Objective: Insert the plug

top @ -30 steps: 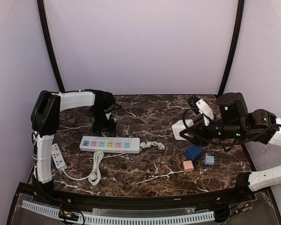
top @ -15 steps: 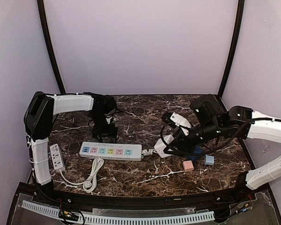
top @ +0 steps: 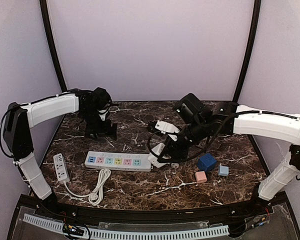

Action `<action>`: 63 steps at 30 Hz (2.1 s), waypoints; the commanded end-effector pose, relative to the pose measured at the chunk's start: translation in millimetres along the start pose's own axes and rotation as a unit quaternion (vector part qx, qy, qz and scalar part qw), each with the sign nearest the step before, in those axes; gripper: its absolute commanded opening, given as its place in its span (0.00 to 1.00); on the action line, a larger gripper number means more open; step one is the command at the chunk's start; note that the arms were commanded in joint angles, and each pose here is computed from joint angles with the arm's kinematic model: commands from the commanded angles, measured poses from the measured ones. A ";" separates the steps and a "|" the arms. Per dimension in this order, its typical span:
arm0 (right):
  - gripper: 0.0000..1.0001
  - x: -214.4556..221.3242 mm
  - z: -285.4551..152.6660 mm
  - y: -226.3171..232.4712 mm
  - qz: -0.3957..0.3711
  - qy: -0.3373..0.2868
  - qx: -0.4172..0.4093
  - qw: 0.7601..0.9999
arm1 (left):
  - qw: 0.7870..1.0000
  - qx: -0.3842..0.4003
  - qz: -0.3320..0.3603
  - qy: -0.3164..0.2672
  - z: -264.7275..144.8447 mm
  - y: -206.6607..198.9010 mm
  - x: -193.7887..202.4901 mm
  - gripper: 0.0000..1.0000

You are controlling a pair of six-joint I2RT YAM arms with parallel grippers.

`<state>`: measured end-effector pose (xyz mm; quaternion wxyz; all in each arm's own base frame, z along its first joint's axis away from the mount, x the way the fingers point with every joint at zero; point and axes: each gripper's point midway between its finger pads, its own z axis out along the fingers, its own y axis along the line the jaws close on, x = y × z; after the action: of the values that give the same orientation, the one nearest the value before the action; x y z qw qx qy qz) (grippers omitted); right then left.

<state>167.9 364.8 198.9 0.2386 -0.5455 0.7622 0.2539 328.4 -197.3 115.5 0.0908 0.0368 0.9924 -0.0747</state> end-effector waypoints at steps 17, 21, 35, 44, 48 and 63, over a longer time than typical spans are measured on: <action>0.00 -35.1 47.6 -16.3 -0.058 0.048 -0.002 0.997 | 0.996 -0.011 -0.062 0.066 21.0 90.1 83.3 0.99; 0.00 -27.5 44.9 -16.8 -0.057 0.057 0.002 0.997 | 0.996 0.012 -0.053 0.076 36.8 87.3 80.2 0.98; 0.00 -6.9 30.3 -13.1 -0.058 0.066 0.007 0.996 | 0.989 0.107 -0.035 0.093 65.1 57.8 67.0 0.90; 0.00 9.4 39.4 -16.0 -0.082 0.102 0.003 0.991 | 0.987 0.112 0.015 0.118 73.7 28.8 67.0 0.88; 0.00 12.4 48.3 -22.5 -0.086 0.123 0.004 0.989 | 0.987 0.113 0.021 0.116 74.4 12.7 66.5 0.88; 0.00 23.9 72.2 -49.4 -0.073 0.184 0.031 0.980 | 0.991 0.099 0.008 0.090 67.4 -1.4 59.1 0.87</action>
<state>203.3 383.7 117.5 0.1206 -0.6317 0.7556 0.1247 283.2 -202.3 37.6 -0.0069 0.0633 0.9843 -0.1647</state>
